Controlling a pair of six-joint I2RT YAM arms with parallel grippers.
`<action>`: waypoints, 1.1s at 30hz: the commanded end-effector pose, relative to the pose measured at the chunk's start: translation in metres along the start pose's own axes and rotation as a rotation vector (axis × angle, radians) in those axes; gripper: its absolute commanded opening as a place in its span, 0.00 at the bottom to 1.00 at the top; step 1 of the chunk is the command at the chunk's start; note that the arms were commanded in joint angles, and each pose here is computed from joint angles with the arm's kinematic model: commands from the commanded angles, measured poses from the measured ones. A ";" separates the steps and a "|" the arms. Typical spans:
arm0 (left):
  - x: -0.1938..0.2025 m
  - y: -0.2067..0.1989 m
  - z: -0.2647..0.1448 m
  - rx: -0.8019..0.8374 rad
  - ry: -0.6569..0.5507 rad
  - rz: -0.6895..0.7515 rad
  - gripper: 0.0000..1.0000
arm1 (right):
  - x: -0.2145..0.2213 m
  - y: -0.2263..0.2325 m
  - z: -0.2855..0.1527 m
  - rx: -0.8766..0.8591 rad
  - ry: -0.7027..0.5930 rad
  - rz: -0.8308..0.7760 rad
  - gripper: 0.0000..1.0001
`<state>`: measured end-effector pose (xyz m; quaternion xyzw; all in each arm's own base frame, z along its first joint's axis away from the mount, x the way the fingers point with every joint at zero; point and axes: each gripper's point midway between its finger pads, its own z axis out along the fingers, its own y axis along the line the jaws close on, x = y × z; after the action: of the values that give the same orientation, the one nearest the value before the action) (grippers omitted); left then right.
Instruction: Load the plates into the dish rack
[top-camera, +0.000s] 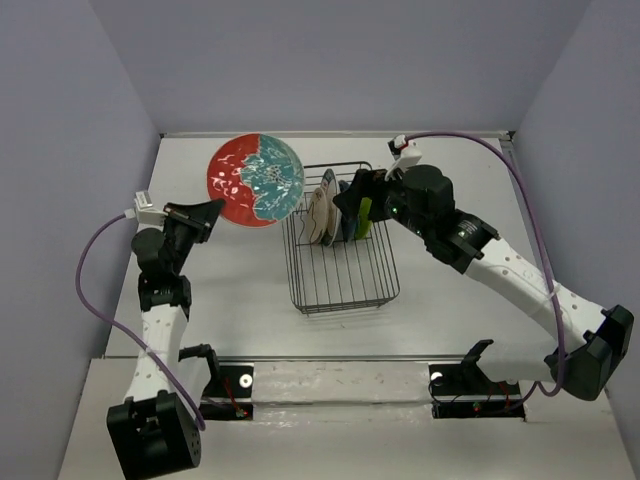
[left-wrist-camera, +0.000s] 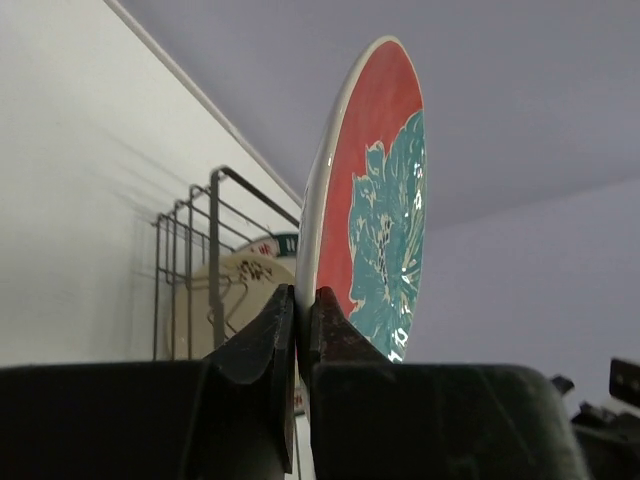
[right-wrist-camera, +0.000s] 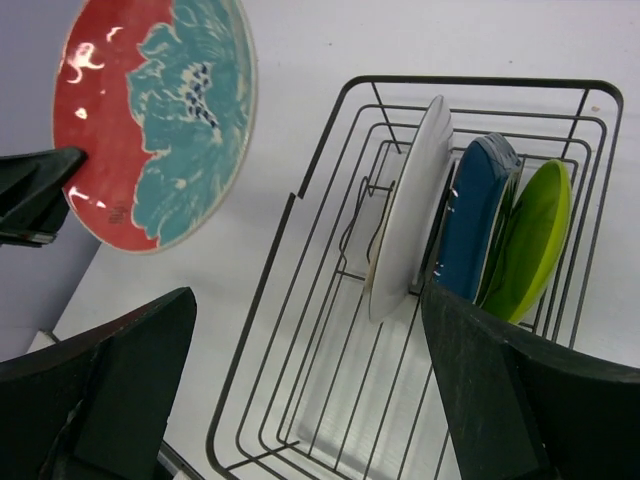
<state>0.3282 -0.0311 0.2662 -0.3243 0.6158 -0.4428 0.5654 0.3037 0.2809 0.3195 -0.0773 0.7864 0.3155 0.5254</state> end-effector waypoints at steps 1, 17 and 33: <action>0.023 -0.099 -0.031 0.365 0.127 0.082 0.05 | -0.040 0.034 -0.017 -0.145 -0.090 -0.010 1.00; 0.084 -0.128 -0.066 0.550 0.393 0.123 0.05 | -0.005 0.058 -0.014 -0.394 0.059 0.040 0.90; 0.109 -0.110 -0.067 0.555 0.566 0.200 0.19 | 0.000 0.085 -0.029 -0.597 0.103 0.111 0.07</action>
<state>0.2547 -0.1496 0.2845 -0.0472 0.6593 -0.5862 0.4685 0.2667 0.3140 0.3159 -0.1349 0.7567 0.4961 0.4039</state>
